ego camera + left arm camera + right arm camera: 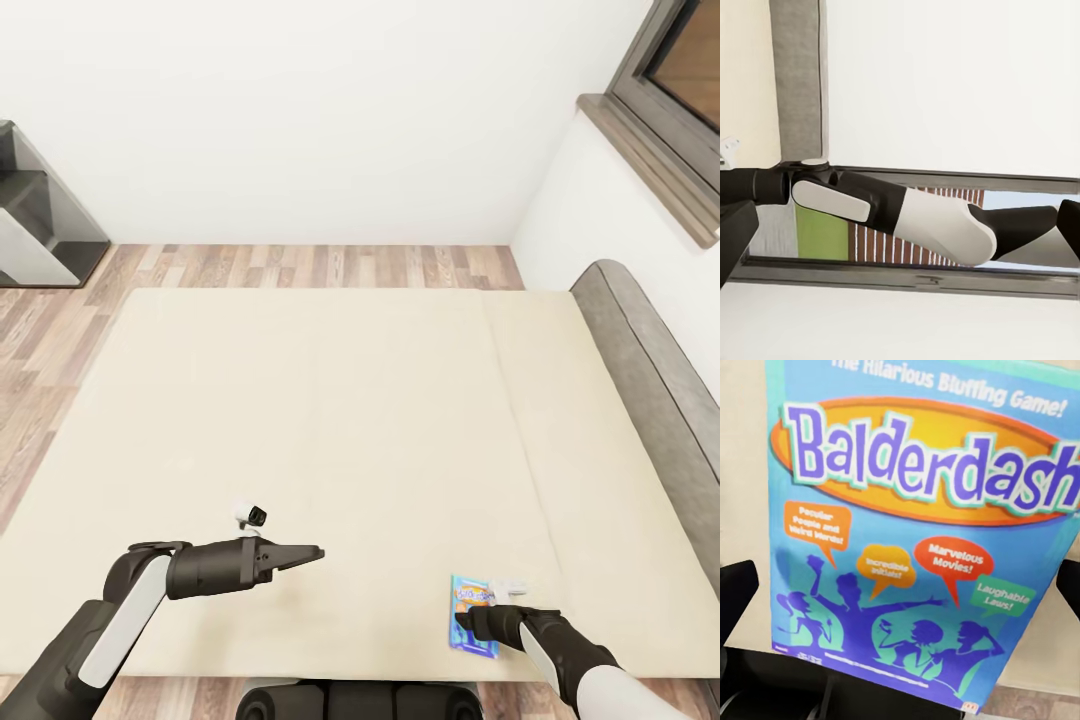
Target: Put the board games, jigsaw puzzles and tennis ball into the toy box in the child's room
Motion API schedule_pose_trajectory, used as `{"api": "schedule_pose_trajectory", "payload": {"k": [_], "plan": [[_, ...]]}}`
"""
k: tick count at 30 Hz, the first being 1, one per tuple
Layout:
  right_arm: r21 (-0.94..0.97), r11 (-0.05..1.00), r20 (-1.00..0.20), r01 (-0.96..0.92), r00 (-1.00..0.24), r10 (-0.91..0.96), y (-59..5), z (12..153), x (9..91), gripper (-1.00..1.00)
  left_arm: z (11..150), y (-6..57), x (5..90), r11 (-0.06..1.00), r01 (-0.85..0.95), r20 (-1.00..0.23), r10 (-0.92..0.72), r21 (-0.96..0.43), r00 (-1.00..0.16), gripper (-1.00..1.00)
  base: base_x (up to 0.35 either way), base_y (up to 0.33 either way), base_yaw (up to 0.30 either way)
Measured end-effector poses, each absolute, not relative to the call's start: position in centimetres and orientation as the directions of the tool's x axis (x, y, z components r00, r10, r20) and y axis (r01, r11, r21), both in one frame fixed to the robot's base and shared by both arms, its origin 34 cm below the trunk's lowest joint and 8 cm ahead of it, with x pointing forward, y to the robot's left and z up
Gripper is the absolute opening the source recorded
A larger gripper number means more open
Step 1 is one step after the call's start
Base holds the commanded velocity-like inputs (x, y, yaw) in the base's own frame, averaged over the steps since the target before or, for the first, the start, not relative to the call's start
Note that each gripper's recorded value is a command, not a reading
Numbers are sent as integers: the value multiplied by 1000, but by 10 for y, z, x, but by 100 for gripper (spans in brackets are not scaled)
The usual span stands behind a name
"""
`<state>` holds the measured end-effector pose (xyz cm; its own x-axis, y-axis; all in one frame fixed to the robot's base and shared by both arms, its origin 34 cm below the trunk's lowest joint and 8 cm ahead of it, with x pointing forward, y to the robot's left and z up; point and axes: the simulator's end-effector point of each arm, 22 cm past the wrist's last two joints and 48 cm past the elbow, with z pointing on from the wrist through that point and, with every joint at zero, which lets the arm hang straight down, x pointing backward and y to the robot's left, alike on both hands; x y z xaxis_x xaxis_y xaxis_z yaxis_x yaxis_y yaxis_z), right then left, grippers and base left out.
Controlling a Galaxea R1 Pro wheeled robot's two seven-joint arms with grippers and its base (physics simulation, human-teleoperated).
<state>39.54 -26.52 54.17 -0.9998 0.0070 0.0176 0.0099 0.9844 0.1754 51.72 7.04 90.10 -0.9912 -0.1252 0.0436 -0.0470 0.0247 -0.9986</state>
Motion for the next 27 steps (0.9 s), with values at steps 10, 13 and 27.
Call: {"api": "schedule_pose_trajectory", "payload": {"k": [10, 13, 27], "plan": [[177, 984, 18, 10, -1000, 7, -264, 542, 395, 100, 901, 70, 517, 25, -47, 43, -125, -999, -991, 100, 0, 92, 0], [177, 984, 18, 10, -1000, 7, -264, 542, 395, 100, 901, 70, 517, 25, -47, 43, -125, -999, -991, 100, 0, 129, 0], [175, 985, 20, 11, -1000, 7, -265, 542, 395, 100, 901, 70, 517, 24, -47, 44, -126, -999, -991, 100, 0, 35, 0]]}}
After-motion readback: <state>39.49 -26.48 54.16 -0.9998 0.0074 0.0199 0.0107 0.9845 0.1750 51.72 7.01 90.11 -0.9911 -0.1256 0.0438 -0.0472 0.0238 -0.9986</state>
